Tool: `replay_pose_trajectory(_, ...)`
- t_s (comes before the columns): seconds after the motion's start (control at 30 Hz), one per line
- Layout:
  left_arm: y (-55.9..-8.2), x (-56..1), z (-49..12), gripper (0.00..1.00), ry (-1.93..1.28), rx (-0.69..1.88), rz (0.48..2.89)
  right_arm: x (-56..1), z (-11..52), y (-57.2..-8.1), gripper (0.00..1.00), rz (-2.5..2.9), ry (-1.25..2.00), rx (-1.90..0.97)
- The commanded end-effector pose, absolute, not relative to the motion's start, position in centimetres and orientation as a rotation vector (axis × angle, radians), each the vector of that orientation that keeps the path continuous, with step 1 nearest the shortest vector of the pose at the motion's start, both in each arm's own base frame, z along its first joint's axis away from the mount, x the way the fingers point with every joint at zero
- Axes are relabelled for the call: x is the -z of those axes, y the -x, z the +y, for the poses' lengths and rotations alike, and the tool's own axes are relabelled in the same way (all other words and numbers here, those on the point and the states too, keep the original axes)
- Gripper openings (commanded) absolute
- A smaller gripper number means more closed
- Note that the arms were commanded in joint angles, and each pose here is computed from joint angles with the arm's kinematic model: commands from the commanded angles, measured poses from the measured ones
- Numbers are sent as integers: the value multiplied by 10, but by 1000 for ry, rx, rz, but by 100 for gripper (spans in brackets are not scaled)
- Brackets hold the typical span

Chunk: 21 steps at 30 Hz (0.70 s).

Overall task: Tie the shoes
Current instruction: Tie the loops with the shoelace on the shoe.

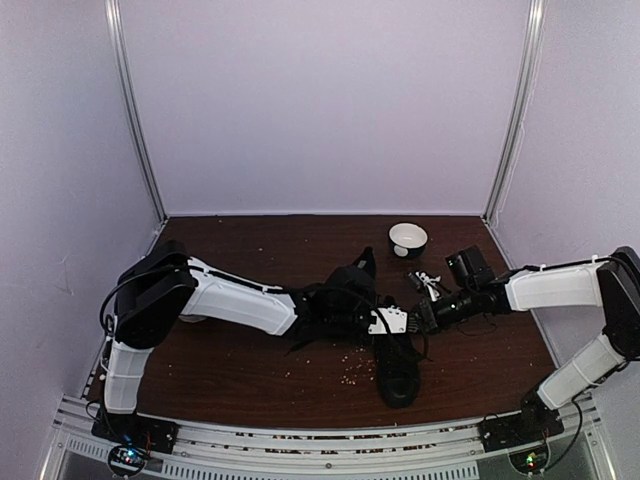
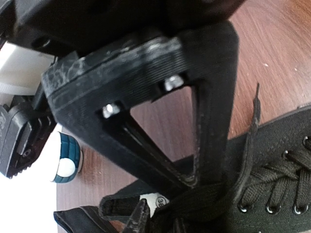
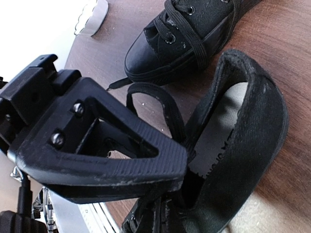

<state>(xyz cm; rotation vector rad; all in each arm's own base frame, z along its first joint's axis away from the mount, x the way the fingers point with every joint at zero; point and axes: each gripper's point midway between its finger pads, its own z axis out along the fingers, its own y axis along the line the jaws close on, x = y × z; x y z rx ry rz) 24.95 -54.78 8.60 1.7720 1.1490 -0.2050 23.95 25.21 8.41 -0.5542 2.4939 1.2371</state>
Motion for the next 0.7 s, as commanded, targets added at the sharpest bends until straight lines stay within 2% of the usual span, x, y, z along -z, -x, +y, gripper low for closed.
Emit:
replay_pose_trajectory(0.0,-255,-118,-550,19,-1683,206,1097,-94,244,-241,0,2483,561,-1164)
replay_pose_trajectory(0.57,-259,-115,-545,20,-1681,204,1122,-106,238,-241,0,2459,571,-1189)
replay_pose_trajectory(0.67,-259,-116,-550,20,-1681,221,1119,-104,236,-242,13,2476,573,-1163)
